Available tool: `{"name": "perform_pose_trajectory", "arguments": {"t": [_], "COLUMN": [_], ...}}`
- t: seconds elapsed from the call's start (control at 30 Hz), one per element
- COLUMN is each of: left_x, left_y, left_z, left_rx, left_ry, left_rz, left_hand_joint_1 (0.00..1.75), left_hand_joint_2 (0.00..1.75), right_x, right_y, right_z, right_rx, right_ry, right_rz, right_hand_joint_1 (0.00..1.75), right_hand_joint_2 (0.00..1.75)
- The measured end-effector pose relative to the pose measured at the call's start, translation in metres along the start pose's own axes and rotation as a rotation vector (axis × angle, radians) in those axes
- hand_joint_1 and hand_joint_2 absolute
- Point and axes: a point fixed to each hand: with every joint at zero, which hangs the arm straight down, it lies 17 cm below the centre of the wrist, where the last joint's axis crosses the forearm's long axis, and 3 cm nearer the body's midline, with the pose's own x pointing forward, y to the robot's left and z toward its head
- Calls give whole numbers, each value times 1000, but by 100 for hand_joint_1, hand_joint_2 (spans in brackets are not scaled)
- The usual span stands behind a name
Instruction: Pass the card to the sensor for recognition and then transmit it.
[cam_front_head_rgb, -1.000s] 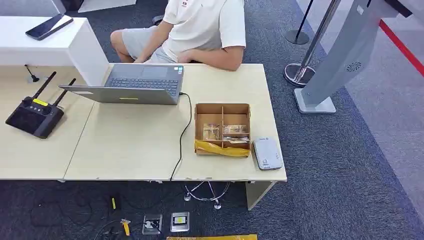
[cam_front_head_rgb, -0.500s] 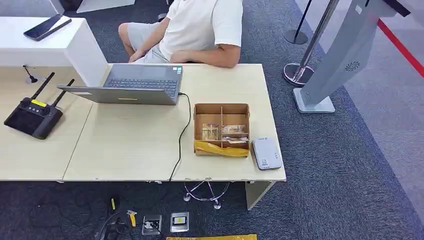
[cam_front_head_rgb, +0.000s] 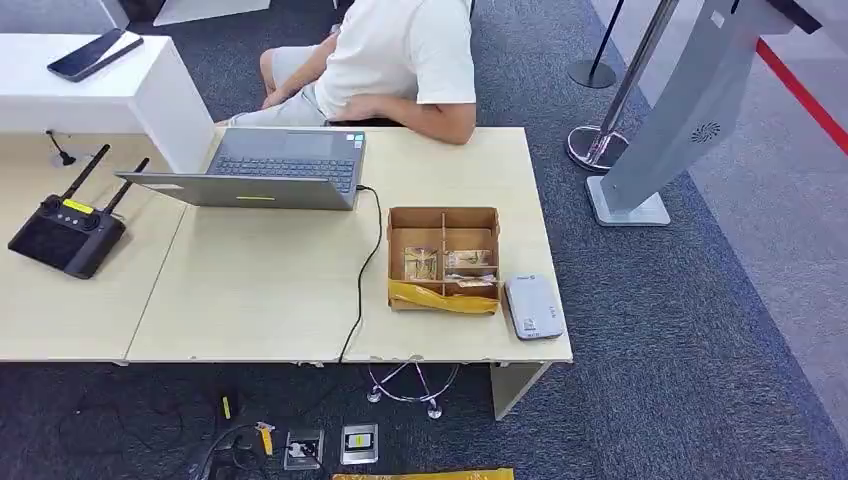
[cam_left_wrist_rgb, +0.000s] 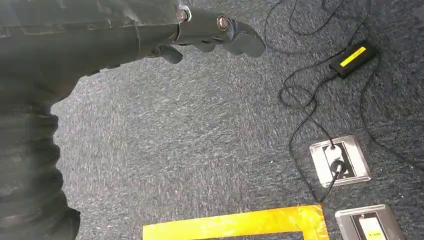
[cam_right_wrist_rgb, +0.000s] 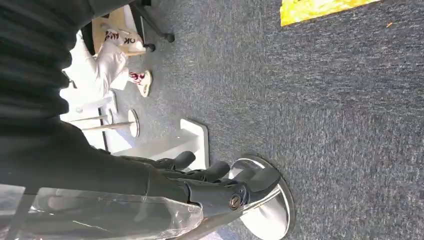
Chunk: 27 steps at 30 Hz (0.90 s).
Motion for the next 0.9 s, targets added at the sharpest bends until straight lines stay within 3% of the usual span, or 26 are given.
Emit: {"name": "perform_pose_trajectory", "arguments": {"t": [0.53, 0.9], "left_x": [-27, -34], "left_y": [20, 30], "left_z": [1, -2], "left_rx": [88, 91], "left_ry": [56, 34], "left_rz": [90, 7], "left_hand_joint_1": [0, 0], "left_hand_joint_2": [175, 175], "right_x": [-1, -1], "right_y": [-1, -2], "right_z": [0, -1], "right_rx": [-7, -8], "right_ry": [0, -5], "right_rz": [-23, -20], "right_hand_joint_1": [0, 0], "right_hand_joint_2": [175, 175]}}
